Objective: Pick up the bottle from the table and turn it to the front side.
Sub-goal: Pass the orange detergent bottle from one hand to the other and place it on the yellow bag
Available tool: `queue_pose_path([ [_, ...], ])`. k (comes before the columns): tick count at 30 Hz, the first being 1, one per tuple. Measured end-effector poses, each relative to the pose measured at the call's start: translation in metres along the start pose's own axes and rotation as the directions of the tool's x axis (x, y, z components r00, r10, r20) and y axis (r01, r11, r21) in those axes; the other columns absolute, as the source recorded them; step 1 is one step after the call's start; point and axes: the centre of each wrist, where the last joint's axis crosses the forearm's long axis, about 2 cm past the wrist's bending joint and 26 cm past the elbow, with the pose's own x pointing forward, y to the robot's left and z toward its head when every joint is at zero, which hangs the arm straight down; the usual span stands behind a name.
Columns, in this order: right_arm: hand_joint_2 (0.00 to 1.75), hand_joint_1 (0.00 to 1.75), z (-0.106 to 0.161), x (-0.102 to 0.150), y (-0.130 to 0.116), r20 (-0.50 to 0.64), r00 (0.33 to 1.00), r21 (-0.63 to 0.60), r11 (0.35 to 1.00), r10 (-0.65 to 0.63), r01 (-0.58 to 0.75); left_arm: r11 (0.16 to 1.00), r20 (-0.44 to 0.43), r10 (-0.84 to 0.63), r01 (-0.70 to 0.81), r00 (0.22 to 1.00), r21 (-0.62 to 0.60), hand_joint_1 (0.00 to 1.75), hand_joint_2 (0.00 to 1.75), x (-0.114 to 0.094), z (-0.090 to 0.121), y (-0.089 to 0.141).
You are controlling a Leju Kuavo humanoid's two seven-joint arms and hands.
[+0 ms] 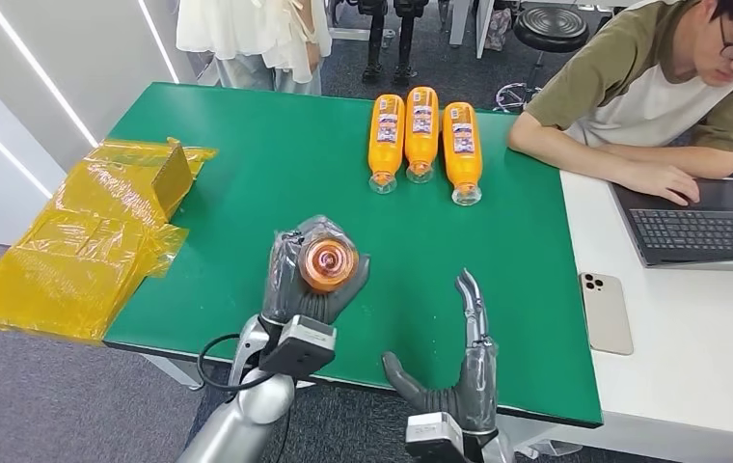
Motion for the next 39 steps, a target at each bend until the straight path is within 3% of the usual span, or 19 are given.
queue_pose_path([
  [3, 1.75, 0.00, -0.003, 0.001, -0.003, -0.005, 1.000, -0.007, 1.000, 0.028, -0.028, 0.935, 0.048, -0.354, 0.352, 0.934, 0.045, 1.75, 1.75, -0.017, -0.008, 0.017],
  [6, 1.75, 0.00, -0.005, -0.004, -0.006, -0.053, 0.999, -0.025, 1.000, 0.014, -0.015, 0.763, 0.124, -0.644, 0.644, 0.755, 0.047, 1.75, 1.75, -0.035, -0.015, 0.039],
  [8, 1.75, 0.00, -0.005, -0.010, -0.008, -0.061, 0.998, -0.035, 0.999, 0.009, -0.011, 0.645, 0.121, -0.760, 0.763, 0.639, 0.023, 1.75, 1.75, -0.051, -0.018, 0.057],
  [13, 1.75, 0.00, -0.003, -0.025, -0.016, -0.044, 0.999, -0.056, 0.998, 0.025, -0.028, 0.427, -0.028, -0.904, 0.904, 0.426, -0.018, 1.75, 1.75, -0.084, -0.032, 0.097],
  [15, 1.75, 0.00, -0.002, -0.029, -0.019, -0.041, 0.999, -0.067, 0.997, 0.031, -0.033, 0.354, 0.017, -0.935, 0.934, 0.355, -0.047, 1.75, 1.75, -0.098, -0.035, 0.109],
  [19, 1.75, 0.00, 0.003, -0.032, -0.024, -0.037, 0.999, -0.085, 0.996, 0.031, -0.034, 0.219, 0.196, -0.948, 0.961, 0.251, -0.168, 1.75, 1.75, -0.133, -0.022, 0.131],
  [24, 1.75, 0.00, 0.008, -0.032, -0.025, -0.044, 0.998, -0.081, 0.996, 0.033, -0.037, 0.071, 0.322, -0.926, 0.927, 0.199, -0.368, 1.75, 1.75, -0.168, 0.009, 0.151],
  [29, 1.75, 0.00, 0.006, -0.029, -0.026, -0.043, 0.998, -0.072, 0.996, 0.051, -0.054, -0.034, 0.402, -0.891, 0.850, 0.213, -0.526, 1.75, 1.75, -0.185, 0.040, 0.159],
  [39, 1.75, 0.00, 0.007, -0.025, -0.030, -0.053, 0.997, -0.075, 0.996, 0.048, -0.052, -0.129, 0.420, -0.874, 0.715, 0.246, -0.687, 1.75, 1.75, -0.200, 0.085, 0.177],
])
